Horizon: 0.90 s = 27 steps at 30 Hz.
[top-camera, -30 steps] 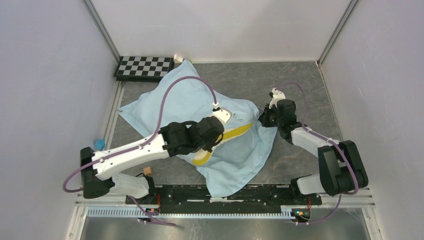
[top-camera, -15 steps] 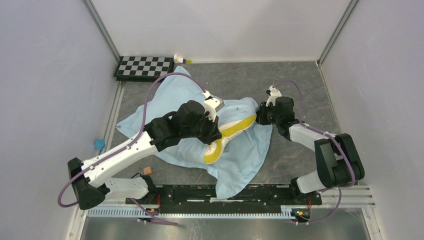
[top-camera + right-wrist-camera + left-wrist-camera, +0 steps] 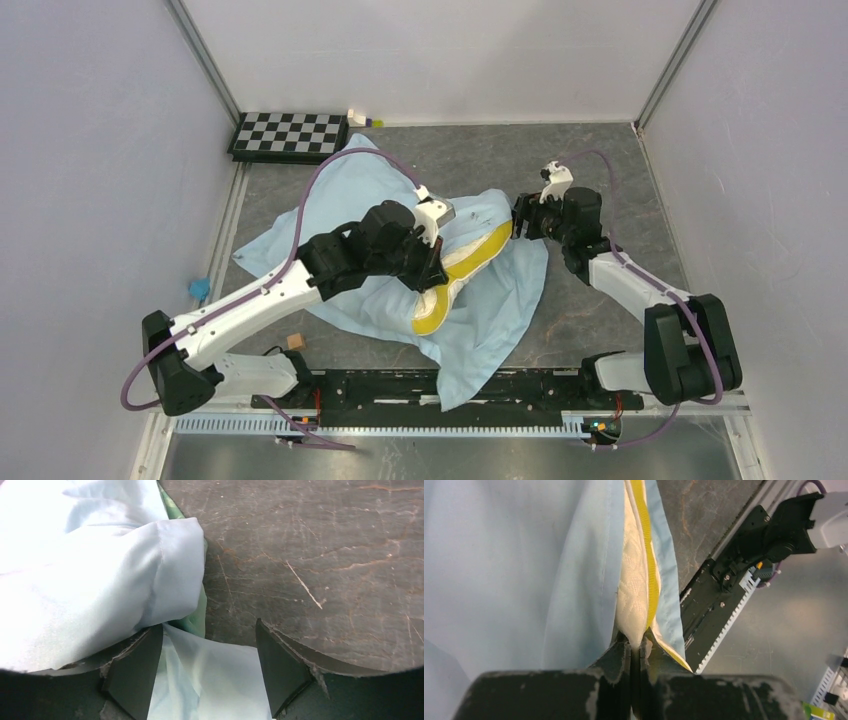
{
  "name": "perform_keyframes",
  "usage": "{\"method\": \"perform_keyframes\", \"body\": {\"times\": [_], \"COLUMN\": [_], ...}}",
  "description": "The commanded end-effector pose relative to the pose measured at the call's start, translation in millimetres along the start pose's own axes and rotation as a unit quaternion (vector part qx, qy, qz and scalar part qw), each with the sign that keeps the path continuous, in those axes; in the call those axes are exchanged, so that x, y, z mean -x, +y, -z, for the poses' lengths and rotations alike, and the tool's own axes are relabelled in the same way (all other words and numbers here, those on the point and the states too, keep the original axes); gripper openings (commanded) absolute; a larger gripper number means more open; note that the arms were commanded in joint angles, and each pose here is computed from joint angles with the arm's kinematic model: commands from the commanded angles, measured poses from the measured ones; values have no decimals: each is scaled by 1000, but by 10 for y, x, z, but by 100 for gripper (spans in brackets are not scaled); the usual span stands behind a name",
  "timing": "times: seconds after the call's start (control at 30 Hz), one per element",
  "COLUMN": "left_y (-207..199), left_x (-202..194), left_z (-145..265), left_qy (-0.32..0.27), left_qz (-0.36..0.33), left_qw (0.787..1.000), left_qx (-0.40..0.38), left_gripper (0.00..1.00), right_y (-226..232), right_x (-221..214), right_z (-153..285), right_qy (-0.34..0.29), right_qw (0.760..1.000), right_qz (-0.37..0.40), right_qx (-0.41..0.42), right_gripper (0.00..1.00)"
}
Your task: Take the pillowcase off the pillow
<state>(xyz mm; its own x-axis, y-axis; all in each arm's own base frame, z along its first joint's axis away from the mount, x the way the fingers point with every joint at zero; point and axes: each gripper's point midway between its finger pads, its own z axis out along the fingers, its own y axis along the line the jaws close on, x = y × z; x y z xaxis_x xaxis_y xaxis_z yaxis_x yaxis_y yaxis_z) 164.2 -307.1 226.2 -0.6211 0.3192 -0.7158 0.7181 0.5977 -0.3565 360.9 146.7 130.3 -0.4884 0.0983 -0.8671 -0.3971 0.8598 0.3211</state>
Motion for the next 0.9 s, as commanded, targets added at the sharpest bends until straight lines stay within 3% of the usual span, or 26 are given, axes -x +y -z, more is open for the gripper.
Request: {"method": "perform_keyframes", "body": {"times": [0.0,0.23,0.43,0.67,0.87], "left_y": [-435,-948,-1098,-884,-191], "left_x": [284,267,277,342,249], "left_z": [252,553,783,499,-35], "left_qy": [-50,-55,-91,-94,-53], "left_qz": [-41,-59,-84,-49,-5], "left_qw": [993,965,946,966,997], "left_qx": [-104,-251,-298,-234,-46], "left_gripper": [2,2,2,2,2], "right_y": [240,158,128,31,-80], "right_x": [377,671,456,45,523], "right_z": [-100,-420,-744,-740,-277], "right_qy": [-47,-51,-12,41,-2], "right_qw": [997,997,996,997,999], "right_qz": [8,-10,-51,-56,4], "right_qx": [60,49,68,43,-37], "right_gripper": [72,69,68,69,84]}}
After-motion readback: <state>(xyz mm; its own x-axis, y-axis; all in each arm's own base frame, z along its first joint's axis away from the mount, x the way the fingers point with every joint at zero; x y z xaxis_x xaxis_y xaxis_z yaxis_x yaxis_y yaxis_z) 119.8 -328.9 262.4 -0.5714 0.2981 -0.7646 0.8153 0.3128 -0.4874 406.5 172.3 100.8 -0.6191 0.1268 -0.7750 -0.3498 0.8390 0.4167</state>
